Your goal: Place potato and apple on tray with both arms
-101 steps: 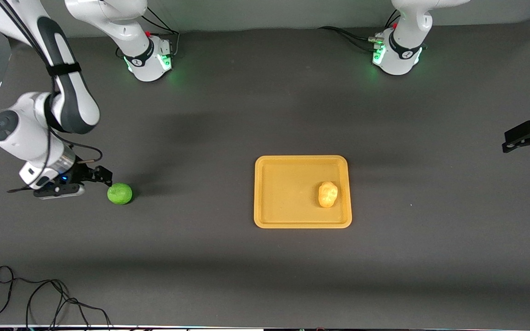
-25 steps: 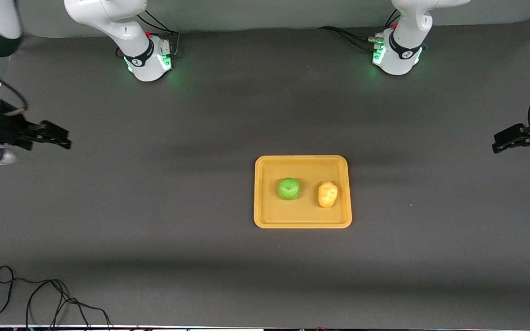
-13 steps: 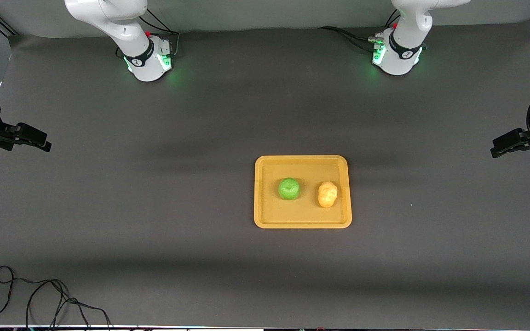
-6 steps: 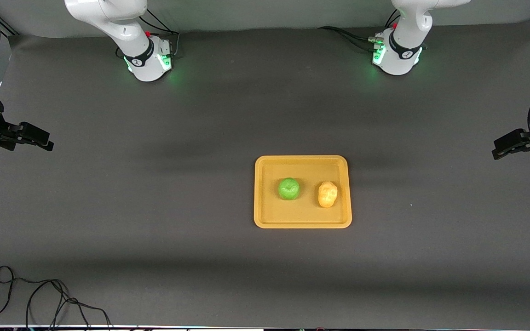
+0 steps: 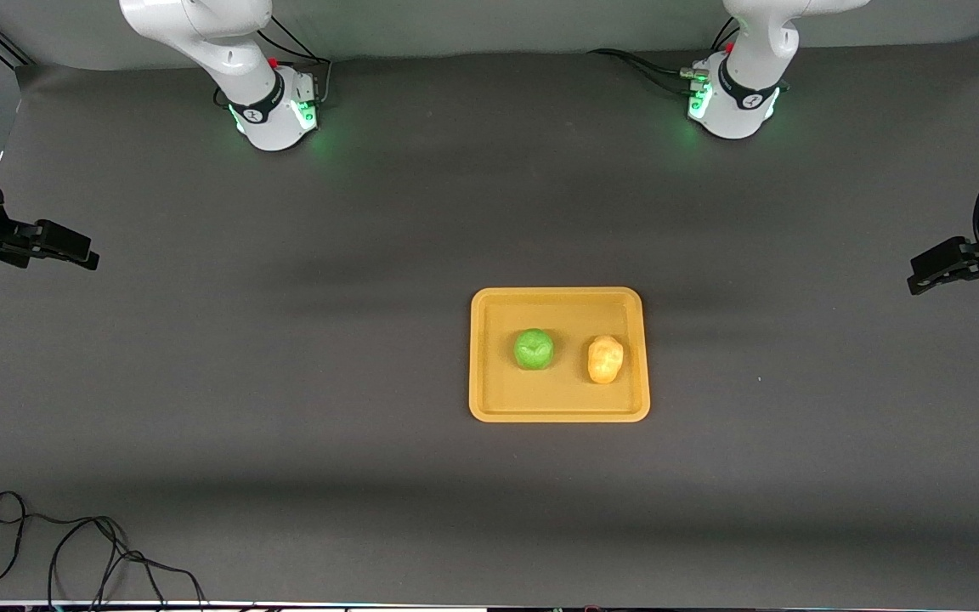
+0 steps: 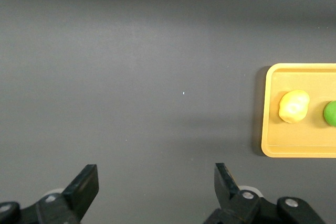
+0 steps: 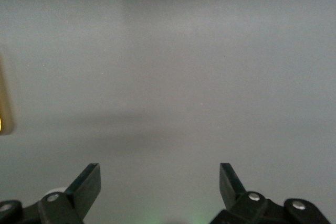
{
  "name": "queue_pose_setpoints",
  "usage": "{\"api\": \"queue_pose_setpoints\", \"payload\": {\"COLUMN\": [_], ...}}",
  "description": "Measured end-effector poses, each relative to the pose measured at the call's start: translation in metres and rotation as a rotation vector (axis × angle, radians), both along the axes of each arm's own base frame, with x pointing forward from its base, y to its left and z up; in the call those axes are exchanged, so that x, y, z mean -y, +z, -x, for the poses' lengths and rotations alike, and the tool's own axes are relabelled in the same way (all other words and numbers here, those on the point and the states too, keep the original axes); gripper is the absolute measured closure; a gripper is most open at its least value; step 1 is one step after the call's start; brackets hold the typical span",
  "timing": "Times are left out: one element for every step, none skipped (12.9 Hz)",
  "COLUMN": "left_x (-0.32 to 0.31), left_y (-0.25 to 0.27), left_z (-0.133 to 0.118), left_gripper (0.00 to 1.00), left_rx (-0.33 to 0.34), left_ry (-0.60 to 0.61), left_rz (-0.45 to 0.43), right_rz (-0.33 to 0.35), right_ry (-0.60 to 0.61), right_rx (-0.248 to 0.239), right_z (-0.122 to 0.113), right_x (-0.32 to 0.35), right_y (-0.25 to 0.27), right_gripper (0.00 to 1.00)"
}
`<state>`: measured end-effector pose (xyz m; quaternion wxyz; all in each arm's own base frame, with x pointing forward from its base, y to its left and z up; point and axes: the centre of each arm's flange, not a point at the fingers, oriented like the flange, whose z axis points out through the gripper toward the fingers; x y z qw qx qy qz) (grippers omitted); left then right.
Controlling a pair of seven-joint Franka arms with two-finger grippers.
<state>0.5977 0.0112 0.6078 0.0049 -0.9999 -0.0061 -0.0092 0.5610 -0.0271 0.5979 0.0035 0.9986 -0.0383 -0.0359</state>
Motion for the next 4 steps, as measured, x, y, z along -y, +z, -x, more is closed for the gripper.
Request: {"api": "queue_pose_setpoints", "payload": {"left_x": [0.0, 0.0002, 0.0003, 0.0003], "left_y": [0.0, 0.0, 0.0, 0.0], "left_z": [0.0, 0.0, 0.0, 0.0], "left_gripper": [0.01, 0.01, 0.01, 0.01], "left_rx": [0.0, 0.0, 0.0, 0.0], "left_ry": [0.0, -0.001, -0.001, -0.001], "left_rz": [0.0, 0.0, 0.0, 0.0], "right_rz": [-0.001, -0.002, -0.002, -0.002], "right_ry": [0.0, 0.0, 0.0, 0.0], "right_rx": [0.002, 0.005, 0.009, 0.01], "right_z": [-0.0001, -0.0002, -0.0004, -0.0004], "right_x": [-0.0001, -0.0002, -0.0002, -0.0002], "right_y": [0.0009, 0.0022, 0.0041, 0.005], "right_gripper": [0.0, 0.0, 0.0, 0.0]}}
